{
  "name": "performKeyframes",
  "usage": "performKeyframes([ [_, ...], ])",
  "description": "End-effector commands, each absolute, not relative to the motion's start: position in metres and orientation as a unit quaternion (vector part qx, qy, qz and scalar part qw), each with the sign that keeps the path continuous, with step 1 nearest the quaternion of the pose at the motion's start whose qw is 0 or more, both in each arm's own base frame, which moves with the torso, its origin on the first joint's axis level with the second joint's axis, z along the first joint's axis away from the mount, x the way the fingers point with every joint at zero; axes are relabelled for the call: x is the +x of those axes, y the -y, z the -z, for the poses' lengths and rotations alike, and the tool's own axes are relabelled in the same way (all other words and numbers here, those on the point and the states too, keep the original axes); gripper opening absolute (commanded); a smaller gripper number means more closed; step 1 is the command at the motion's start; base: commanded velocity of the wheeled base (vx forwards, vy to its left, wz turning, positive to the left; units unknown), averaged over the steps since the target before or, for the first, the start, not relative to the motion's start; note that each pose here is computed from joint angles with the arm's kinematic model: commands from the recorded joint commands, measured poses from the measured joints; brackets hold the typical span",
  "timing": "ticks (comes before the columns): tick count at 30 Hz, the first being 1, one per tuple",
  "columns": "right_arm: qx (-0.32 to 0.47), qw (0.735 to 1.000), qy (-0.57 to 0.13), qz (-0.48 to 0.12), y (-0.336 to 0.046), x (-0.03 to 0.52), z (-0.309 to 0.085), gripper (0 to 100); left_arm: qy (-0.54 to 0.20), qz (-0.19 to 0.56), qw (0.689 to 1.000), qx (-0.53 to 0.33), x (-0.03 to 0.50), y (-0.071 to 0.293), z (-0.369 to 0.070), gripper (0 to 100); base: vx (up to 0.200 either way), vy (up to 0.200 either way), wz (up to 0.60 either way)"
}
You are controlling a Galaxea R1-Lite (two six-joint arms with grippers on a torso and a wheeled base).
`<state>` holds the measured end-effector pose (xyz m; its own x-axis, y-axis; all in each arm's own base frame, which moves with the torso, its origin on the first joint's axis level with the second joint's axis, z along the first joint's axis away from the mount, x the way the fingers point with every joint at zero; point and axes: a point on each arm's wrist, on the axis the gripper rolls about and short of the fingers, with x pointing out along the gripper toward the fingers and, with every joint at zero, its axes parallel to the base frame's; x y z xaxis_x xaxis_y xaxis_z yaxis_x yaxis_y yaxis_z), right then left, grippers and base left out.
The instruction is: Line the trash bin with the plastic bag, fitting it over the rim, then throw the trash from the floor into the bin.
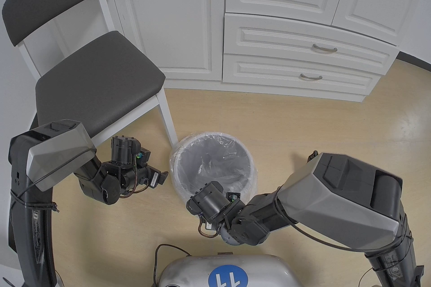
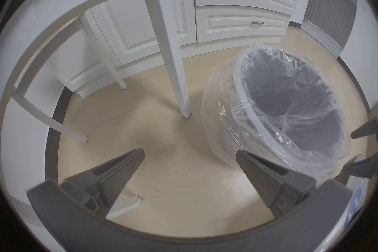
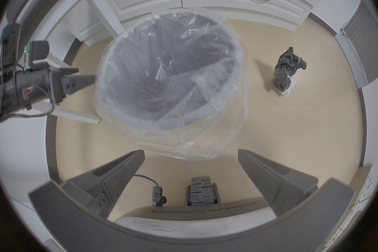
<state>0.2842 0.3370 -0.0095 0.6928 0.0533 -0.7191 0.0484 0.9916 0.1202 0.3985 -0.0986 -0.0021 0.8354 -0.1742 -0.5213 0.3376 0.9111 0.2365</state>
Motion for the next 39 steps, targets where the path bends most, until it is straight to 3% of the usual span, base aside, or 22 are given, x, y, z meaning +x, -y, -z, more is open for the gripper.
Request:
performKeyframes([
  [1, 0.057, 0.915, -0.4, 0.011, -0.334, 0.291, 0.026, 100, -0.255, 0.14, 0.943, 0.16, 0.398, 0.099, 0.004, 100, 0.0, 0.0, 0.0],
  [6, 0.065, 0.918, -0.392, 0.005, -0.333, 0.288, 0.011, 100, -0.253, 0.141, 0.944, 0.16, 0.398, 0.099, 0.002, 100, 0.0, 0.0, 0.0],
  [13, 0.135, 0.929, -0.345, 0.013, -0.323, 0.311, -0.032, 100, -0.251, 0.14, 0.945, 0.16, 0.399, 0.098, 0.001, 100, 0.0, 0.0, 0.0],
  [22, 0.153, 0.927, -0.34, 0.034, -0.325, 0.336, 0.006, 100, -0.251, 0.14, 0.945, 0.16, 0.399, 0.098, 0.001, 100, 0.0, 0.0, 0.0],
  [39, 0.111, 0.925, -0.363, 0.005, -0.335, 0.298, 0.004, 100, -0.252, 0.139, 0.944, 0.16, 0.399, 0.098, 0.002, 100, 0.0, 0.0, 0.0],
])
